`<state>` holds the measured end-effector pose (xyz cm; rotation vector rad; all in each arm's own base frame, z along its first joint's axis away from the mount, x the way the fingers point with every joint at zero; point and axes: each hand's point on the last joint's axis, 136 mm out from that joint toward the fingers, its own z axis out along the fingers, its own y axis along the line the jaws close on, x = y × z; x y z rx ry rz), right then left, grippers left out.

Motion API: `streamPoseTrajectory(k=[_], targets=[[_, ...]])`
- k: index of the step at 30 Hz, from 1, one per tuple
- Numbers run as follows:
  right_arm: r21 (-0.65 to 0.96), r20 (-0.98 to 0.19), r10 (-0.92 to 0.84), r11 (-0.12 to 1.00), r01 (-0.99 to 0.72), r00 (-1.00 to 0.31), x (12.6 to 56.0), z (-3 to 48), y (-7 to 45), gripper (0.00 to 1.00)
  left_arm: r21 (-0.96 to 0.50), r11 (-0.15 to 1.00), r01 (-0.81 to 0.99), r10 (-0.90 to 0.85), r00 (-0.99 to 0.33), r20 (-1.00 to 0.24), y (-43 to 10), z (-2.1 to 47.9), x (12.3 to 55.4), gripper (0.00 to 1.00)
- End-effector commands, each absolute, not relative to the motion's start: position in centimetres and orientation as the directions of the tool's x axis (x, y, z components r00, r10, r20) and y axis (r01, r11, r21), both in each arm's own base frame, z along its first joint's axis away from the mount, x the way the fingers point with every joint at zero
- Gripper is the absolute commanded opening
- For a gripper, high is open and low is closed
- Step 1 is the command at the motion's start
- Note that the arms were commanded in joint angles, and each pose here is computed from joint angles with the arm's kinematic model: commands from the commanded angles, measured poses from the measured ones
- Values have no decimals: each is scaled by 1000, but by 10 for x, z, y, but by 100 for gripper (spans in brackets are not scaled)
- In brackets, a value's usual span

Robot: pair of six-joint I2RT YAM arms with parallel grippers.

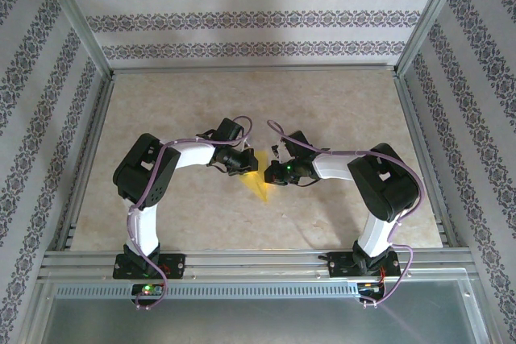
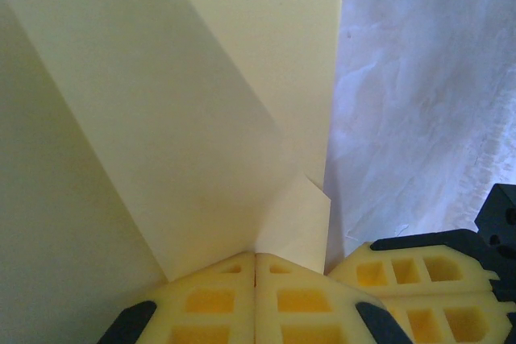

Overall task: Fold a paper plane with a square sheet of paper (fold left side to right side)
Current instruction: Fourth fold the wing at the center of the table.

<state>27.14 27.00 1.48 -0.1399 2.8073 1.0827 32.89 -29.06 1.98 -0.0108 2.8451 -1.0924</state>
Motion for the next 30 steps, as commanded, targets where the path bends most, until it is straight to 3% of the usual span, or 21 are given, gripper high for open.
streamPoseTrajectory(k=[1, 10, 24, 30], targets=[[575, -95, -51, 813, -96, -994, 258, -11, 254, 0, -597, 802, -1, -31, -999, -40, -278, -6, 314, 6], [620, -124, -34, 778, -104, -992, 266, 8, 264, 2, -590, 807, -15, -41, -999, -31, -272, -14, 307, 6], [692, -191, 18, 712, -122, -981, 280, 51, 269, 15, -582, 813, -22, -46, -999, -26, -270, -16, 305, 5], [663, -208, 37, 740, -113, -977, 281, 61, 253, 26, -581, 814, -24, -47, -999, -25, -270, -16, 305, 5]])
